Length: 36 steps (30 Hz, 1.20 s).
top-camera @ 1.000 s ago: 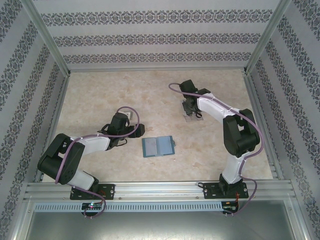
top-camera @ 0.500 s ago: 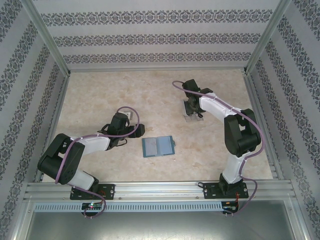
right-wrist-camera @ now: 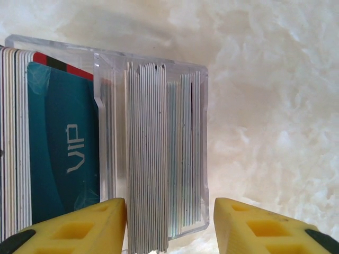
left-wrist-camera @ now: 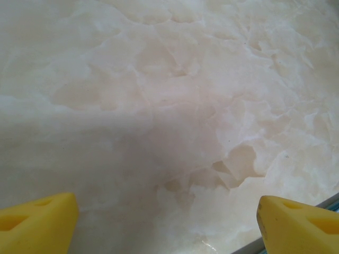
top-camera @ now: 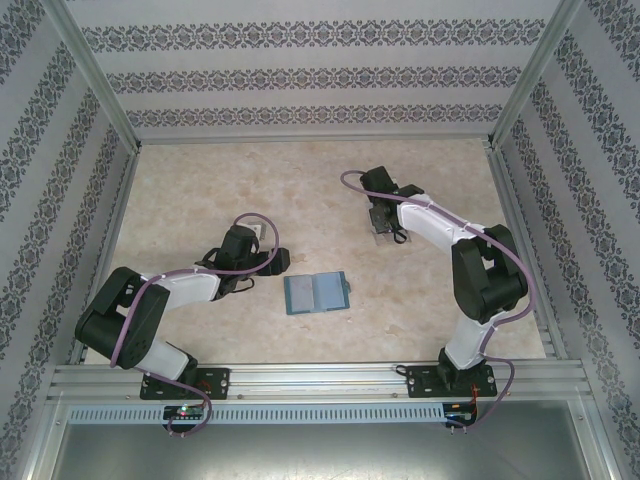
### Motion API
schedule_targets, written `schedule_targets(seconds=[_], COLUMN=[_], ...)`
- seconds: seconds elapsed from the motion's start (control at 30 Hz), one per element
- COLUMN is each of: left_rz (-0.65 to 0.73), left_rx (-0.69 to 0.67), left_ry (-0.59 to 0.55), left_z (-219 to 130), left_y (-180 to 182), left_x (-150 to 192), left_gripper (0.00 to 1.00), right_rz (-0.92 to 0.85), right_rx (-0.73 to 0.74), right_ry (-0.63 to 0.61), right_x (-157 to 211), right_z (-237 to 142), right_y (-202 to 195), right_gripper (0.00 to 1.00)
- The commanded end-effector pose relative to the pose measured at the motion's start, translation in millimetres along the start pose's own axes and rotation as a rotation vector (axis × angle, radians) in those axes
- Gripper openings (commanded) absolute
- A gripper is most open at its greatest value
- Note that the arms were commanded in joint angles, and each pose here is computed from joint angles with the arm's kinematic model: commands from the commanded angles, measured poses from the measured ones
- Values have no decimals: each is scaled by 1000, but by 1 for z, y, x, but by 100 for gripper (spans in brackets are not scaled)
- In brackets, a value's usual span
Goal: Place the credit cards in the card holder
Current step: Pick up the credit card from the storage box.
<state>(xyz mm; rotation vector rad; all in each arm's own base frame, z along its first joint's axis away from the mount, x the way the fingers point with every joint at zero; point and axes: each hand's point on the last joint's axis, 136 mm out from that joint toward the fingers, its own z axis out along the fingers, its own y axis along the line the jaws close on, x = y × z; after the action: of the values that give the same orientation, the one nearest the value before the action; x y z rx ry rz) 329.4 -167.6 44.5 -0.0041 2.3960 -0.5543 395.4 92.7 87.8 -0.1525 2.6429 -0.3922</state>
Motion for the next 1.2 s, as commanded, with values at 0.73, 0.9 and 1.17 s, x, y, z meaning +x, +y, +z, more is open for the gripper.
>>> schedule_targets(seconds=[0.73,0.9,1.17], left_rz=[6,7,3], left_rx=[-28,-27,-21], left_ry=[-26,-23,-19], left_z=[-6,-5,-4], left_y=[3,3,2], left_x=[-6,-5,-5], left_gripper=[88,88,88], right_rz=[-55,-58,-14], right_rx=[35,26,-96], right_ry=[-17,-19,-37], right_x=[-2,-2,-3], right_z=[-6,-9,-23], right_y=[1,1,6], right_gripper=[17,10,1])
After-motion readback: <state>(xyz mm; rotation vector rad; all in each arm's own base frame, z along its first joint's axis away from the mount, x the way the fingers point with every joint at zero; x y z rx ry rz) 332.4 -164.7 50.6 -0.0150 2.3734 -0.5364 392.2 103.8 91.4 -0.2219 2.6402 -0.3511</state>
